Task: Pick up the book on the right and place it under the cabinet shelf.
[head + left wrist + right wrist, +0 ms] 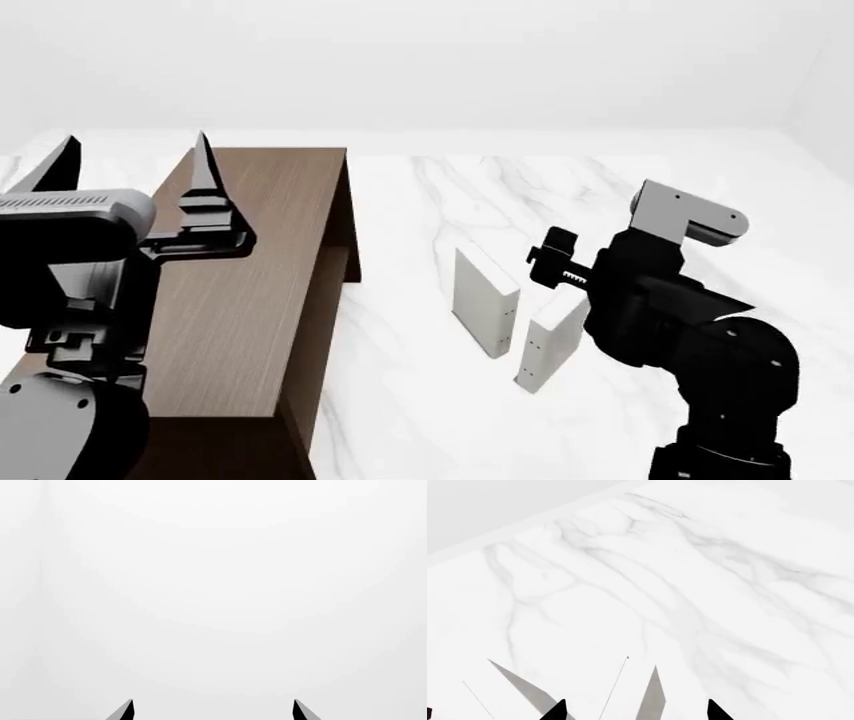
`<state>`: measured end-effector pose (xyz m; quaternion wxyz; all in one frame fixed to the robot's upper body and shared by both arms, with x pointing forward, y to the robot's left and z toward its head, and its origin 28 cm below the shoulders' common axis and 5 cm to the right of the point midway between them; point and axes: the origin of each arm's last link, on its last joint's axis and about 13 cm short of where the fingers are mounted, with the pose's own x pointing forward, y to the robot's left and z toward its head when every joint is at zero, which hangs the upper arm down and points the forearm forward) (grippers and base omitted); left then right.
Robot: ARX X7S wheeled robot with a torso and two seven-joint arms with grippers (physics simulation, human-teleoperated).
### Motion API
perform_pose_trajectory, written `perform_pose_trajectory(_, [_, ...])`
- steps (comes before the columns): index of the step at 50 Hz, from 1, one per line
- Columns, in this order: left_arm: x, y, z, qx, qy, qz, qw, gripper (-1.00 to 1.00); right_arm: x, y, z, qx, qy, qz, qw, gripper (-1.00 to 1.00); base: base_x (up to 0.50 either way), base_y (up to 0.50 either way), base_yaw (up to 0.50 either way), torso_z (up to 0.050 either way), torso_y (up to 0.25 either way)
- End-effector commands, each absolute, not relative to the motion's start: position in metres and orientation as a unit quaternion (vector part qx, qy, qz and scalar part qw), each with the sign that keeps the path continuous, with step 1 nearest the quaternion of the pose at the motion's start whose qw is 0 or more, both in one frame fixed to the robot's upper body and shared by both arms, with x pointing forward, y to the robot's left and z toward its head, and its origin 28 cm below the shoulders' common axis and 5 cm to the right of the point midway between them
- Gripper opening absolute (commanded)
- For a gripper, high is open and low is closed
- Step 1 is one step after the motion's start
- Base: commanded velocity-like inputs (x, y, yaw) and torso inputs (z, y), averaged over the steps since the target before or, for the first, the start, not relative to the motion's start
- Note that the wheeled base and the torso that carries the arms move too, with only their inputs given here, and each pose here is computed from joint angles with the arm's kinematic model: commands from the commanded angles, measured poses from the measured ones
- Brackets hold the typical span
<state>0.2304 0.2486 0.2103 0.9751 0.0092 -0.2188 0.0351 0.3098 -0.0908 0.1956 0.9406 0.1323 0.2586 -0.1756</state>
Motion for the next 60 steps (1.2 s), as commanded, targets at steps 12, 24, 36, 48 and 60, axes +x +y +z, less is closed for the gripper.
perform_pose_trajectory(12, [0.231, 0.249, 0.208, 0.010, -0.217, 0.036, 0.976, 1.00, 0.318, -0.085, 0.184, 0.136, 0.265, -0.172, 0.939, 1.00, 0.00, 0.00, 0.00, 0.000, 0.000])
perform_pose_trajectory(24, [0.229, 0.252, 0.210, 0.009, -0.220, 0.040, 0.975, 1.00, 0.323, -0.081, 0.175, 0.131, 0.265, -0.174, 0.939, 1.00, 0.00, 0.00, 0.00, 0.000, 0.000])
perform_pose_trajectory(36, [0.227, 0.253, 0.210, 0.011, -0.220, 0.042, 0.975, 1.00, 0.328, -0.081, 0.166, 0.131, 0.268, -0.180, 0.937, 1.00, 0.00, 0.00, 0.00, 0.000, 0.000])
perform_pose_trajectory(48, [0.229, 0.254, 0.207, 0.011, -0.217, 0.042, 0.975, 1.00, 0.330, -0.083, 0.159, 0.131, 0.271, -0.188, 0.935, 1.00, 0.00, 0.00, 0.00, 0.000, 0.000])
perform_pose_trajectory(60, [0.229, 0.256, 0.205, 0.010, -0.216, 0.044, 0.975, 1.00, 0.334, -0.082, 0.154, 0.131, 0.276, -0.190, 0.933, 1.00, 0.00, 0.00, 0.00, 0.000, 0.000])
